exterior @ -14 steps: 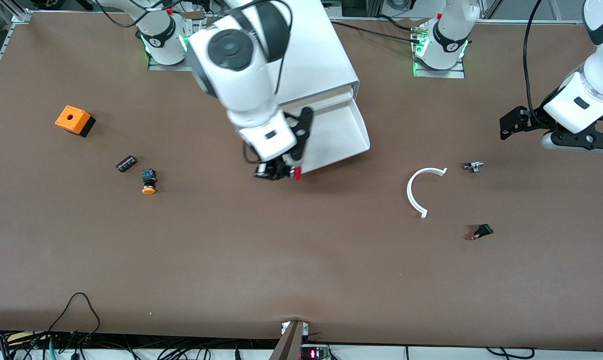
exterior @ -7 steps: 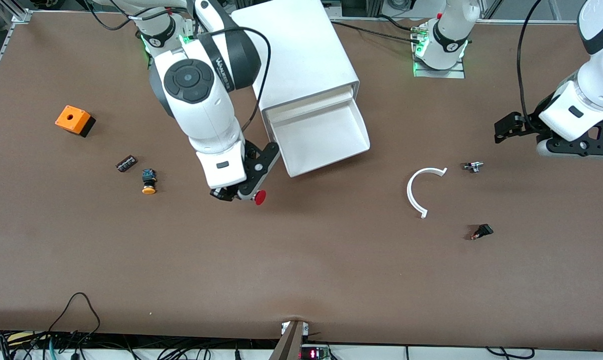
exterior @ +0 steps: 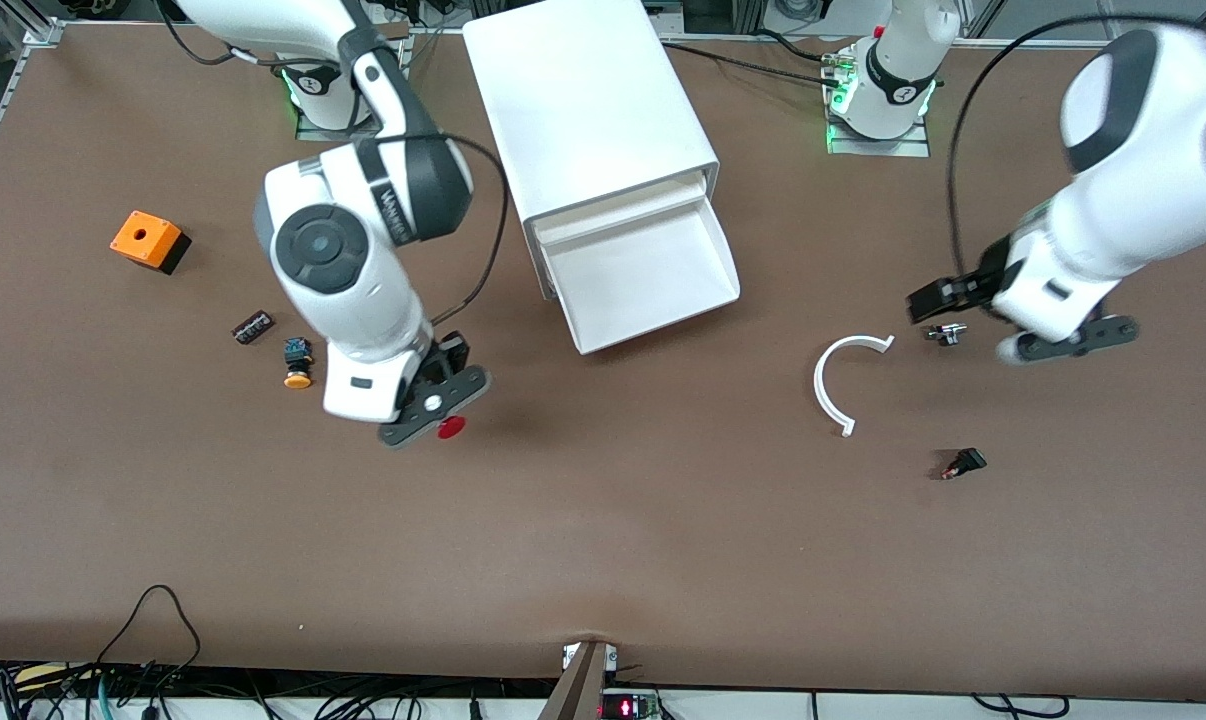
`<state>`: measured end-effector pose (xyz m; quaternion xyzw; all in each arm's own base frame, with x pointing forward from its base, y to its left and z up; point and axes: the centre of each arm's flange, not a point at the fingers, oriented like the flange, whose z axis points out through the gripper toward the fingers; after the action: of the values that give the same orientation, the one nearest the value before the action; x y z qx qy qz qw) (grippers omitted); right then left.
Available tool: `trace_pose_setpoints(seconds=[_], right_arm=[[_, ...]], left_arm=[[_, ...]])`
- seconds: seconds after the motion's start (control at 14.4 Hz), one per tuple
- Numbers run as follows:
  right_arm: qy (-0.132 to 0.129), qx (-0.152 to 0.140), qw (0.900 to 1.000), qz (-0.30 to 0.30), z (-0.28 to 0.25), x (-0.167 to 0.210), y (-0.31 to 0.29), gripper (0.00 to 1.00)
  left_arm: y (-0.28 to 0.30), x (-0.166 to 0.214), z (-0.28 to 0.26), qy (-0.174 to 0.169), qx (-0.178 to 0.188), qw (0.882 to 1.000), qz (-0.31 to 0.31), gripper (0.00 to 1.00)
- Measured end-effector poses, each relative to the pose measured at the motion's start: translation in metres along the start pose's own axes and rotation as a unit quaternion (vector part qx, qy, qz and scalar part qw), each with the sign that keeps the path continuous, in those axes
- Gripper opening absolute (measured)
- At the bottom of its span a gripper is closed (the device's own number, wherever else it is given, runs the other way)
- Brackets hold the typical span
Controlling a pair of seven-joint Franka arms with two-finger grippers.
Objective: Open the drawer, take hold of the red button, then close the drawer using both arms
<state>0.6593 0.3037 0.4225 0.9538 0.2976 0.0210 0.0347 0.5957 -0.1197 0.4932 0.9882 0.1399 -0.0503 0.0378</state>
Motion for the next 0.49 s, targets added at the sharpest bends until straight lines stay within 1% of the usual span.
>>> trace_pose_setpoints(seconds=[0.28, 0.49], right_arm=[[-0.03, 0.005, 0.997, 0.065, 0.03, -0.02, 0.053, 0.41], [-0.063, 0.009, 0.99, 0.128, 0.064, -0.041, 0.082, 0.41]], left_arm=[[0.065, 0.002, 0.043, 0.011, -0.02, 0.999, -0.039, 1.0], [0.126, -0.012, 0.09, 0.018, -0.036, 0.997, -0.063, 1.0]])
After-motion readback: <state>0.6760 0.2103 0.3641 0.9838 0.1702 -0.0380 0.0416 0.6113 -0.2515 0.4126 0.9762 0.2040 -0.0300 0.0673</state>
